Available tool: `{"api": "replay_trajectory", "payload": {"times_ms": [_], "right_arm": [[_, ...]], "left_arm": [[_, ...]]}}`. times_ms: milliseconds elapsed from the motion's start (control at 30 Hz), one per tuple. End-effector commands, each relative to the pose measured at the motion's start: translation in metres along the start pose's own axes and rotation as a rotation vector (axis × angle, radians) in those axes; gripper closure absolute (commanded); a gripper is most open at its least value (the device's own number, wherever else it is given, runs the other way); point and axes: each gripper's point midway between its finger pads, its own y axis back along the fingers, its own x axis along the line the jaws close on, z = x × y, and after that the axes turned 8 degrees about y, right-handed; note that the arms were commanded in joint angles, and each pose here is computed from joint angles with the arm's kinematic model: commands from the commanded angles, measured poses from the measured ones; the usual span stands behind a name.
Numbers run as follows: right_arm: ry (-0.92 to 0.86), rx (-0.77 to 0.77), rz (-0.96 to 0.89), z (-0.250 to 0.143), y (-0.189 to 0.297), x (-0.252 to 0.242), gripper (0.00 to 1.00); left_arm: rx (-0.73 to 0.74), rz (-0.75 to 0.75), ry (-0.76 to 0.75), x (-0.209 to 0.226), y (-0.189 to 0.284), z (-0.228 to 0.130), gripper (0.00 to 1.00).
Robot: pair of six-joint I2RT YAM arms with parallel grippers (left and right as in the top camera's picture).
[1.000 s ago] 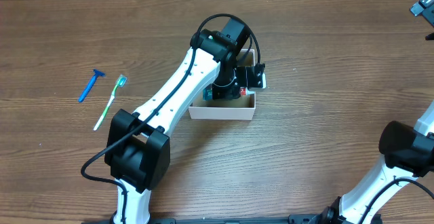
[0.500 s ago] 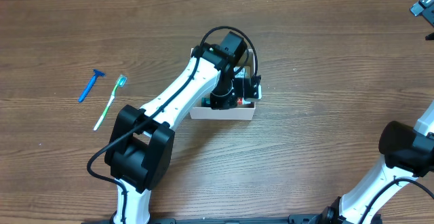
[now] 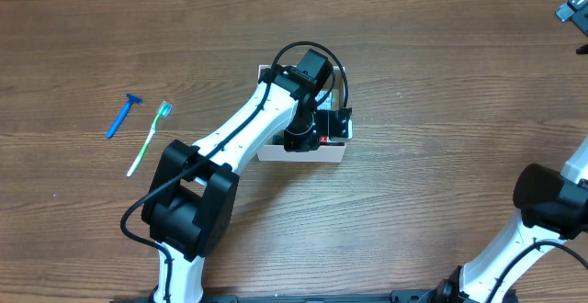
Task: Pack container
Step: 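Carry the toothpaste tube into the box and release it, then move the left gripper to the green toothbrush and grasp it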
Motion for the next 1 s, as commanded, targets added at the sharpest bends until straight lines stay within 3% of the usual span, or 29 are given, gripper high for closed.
{"api": "replay_trajectory", "payload": {"times_ms": [0, 100, 300, 500, 633, 800, 833, 867, 933, 967], "right_arm": [[0.002, -0.031, 0.014, 0.003, 0.012, 0.000, 0.00], [0.002, -0.031, 0.014, 0.003, 0.012, 0.000, 0.00], [0.002, -0.031, 0.014, 0.003, 0.012, 0.000, 0.00], [0.002, -0.031, 0.014, 0.003, 0.012, 0.000, 0.00], [0.002, -0.031, 0.014, 0.003, 0.012, 0.000, 0.00], [0.002, -0.031, 0.014, 0.003, 0.012, 0.000, 0.00], [0.002, -0.031, 0.014, 0.003, 0.012, 0.000, 0.00], [0.002, -0.031, 0.014, 0.003, 0.012, 0.000, 0.00], [0.002, -0.031, 0.014, 0.003, 0.012, 0.000, 0.00], [0.002, -0.031, 0.014, 0.003, 0.012, 0.000, 0.00]], "left_arm": [[0.001, -0.009, -0.004, -0.002, -0.002, -0.005, 0.85], [0.001, -0.009, -0.004, -0.002, -0.002, -0.005, 0.81], [0.017, 0.011, -0.008, 0.001, -0.001, -0.006, 0.60], [0.033, 0.097, -0.020, 0.014, 0.013, 0.007, 0.58], [-0.032, 0.160, 0.013, 0.026, 0.045, 0.036, 0.56], [-0.112, 0.305, 0.164, 0.041, 0.140, 0.070, 0.53], [-0.133, 0.338, 0.245, 0.044, 0.162, 0.071, 0.41], [-0.163, 0.364, 0.362, 0.044, 0.193, 0.067, 0.22], [-0.191, 0.375, 0.525, 0.045, 0.229, 0.046, 0.18], [-0.188, 0.378, 0.631, 0.049, 0.243, 0.026, 0.08]]}}
